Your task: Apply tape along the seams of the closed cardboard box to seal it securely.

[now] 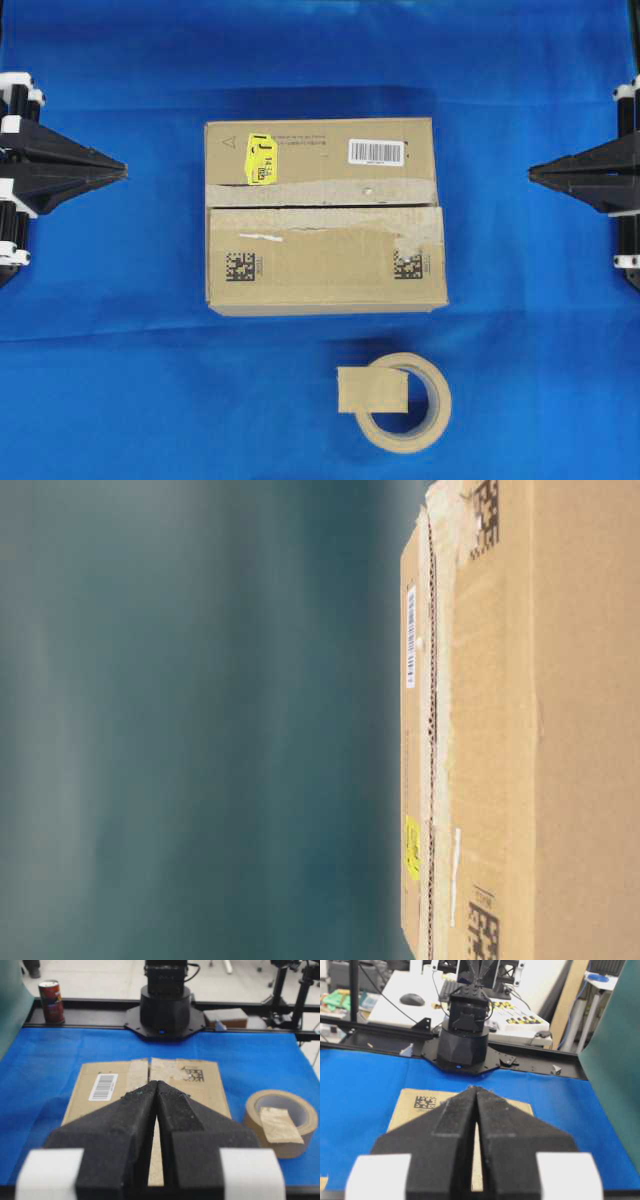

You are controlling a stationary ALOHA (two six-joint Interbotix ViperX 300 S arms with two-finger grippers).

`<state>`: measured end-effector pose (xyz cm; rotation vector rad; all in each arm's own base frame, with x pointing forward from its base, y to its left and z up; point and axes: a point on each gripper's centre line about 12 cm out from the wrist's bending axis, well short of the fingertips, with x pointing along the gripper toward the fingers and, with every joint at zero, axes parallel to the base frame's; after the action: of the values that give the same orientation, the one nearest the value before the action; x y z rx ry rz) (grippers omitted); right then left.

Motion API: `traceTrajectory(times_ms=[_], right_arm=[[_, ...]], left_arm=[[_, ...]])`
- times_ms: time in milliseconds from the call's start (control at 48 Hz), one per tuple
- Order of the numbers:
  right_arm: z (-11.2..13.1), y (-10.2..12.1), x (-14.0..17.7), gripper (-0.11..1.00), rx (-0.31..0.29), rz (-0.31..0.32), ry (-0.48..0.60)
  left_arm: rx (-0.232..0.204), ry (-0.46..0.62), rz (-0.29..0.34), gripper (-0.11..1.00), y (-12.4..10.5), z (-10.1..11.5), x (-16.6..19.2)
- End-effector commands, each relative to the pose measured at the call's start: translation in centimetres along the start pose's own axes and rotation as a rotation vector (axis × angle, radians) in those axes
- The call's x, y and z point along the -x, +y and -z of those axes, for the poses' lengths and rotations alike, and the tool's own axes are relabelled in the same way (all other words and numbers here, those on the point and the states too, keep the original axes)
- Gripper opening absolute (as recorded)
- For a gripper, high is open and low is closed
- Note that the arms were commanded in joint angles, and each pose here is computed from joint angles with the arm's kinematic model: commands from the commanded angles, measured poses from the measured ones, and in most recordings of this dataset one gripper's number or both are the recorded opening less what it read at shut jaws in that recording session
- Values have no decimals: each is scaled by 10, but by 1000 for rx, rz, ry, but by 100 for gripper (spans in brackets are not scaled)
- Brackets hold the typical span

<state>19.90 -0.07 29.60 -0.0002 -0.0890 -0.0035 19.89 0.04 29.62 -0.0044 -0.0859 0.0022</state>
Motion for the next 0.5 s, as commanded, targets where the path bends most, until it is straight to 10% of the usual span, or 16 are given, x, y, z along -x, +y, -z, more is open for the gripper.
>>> traceTrajectory(times_ms=[0,208,479], right_arm=[[-4,0,-3,0,-3,0,-8],[-3,0,-5,0,-5,0,20],[-4,0,-5,0,-8,0,17]], left_arm=[[-60,22,-2,0,1,1,-5],[-225,60,77,0,-16,10,-20],[-241,110,179,0,-44,36,-65]])
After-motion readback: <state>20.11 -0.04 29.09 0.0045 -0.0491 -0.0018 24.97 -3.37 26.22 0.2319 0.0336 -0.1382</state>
